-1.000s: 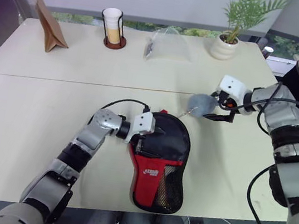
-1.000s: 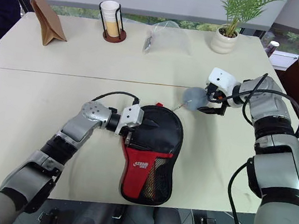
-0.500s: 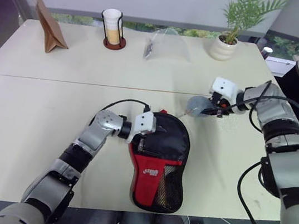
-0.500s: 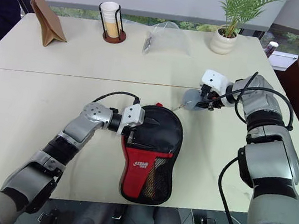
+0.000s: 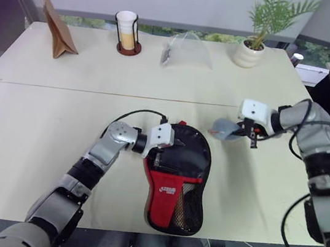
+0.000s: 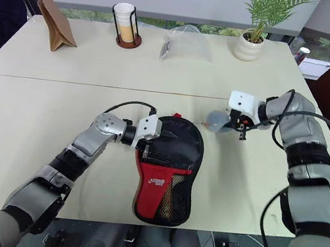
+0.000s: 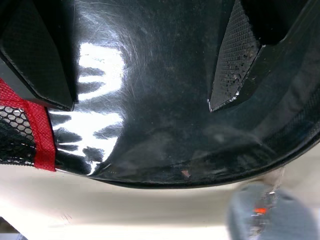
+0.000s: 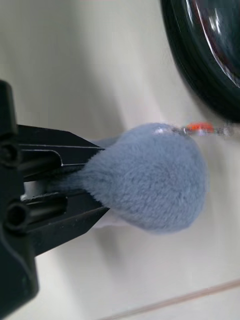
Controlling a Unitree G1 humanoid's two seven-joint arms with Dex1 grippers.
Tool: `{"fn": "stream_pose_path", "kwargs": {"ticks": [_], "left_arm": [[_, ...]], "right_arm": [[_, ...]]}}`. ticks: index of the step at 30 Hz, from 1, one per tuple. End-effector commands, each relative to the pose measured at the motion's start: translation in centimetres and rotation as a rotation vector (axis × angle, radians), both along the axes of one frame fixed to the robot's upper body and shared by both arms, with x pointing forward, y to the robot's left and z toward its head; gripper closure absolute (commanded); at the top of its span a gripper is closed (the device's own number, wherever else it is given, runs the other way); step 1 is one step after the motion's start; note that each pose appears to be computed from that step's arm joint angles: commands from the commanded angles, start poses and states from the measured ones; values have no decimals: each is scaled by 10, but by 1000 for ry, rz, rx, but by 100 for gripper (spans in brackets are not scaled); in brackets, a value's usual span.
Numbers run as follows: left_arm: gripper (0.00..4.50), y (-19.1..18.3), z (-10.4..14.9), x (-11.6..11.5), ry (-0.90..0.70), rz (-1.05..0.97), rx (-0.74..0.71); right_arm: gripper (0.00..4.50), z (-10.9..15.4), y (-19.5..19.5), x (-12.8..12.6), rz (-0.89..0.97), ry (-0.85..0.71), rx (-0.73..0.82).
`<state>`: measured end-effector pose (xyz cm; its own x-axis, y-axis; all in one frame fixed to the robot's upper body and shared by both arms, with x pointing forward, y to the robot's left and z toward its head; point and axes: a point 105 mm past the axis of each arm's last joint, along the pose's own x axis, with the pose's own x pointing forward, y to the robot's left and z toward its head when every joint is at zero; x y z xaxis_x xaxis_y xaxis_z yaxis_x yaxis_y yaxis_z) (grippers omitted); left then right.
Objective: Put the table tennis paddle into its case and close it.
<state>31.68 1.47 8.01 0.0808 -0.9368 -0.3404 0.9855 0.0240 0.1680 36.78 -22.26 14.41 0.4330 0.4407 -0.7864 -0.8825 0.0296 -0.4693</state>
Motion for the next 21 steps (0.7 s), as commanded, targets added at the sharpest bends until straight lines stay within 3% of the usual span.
{"fn": "stream_pose_path", "kwargs": {"ticks": [1, 10, 21], "left_arm": [[0, 12, -35, -4, 76, 31, 112], [0, 13, -37, 0, 84, 38, 117], [0, 14, -38, 2, 97, 53, 114]], "right_arm": [[448, 9, -8, -15, 14, -22, -63], [448, -5, -22, -49, 78, -16, -232], [448, -11, -13, -102, 128, 100, -221]]}}
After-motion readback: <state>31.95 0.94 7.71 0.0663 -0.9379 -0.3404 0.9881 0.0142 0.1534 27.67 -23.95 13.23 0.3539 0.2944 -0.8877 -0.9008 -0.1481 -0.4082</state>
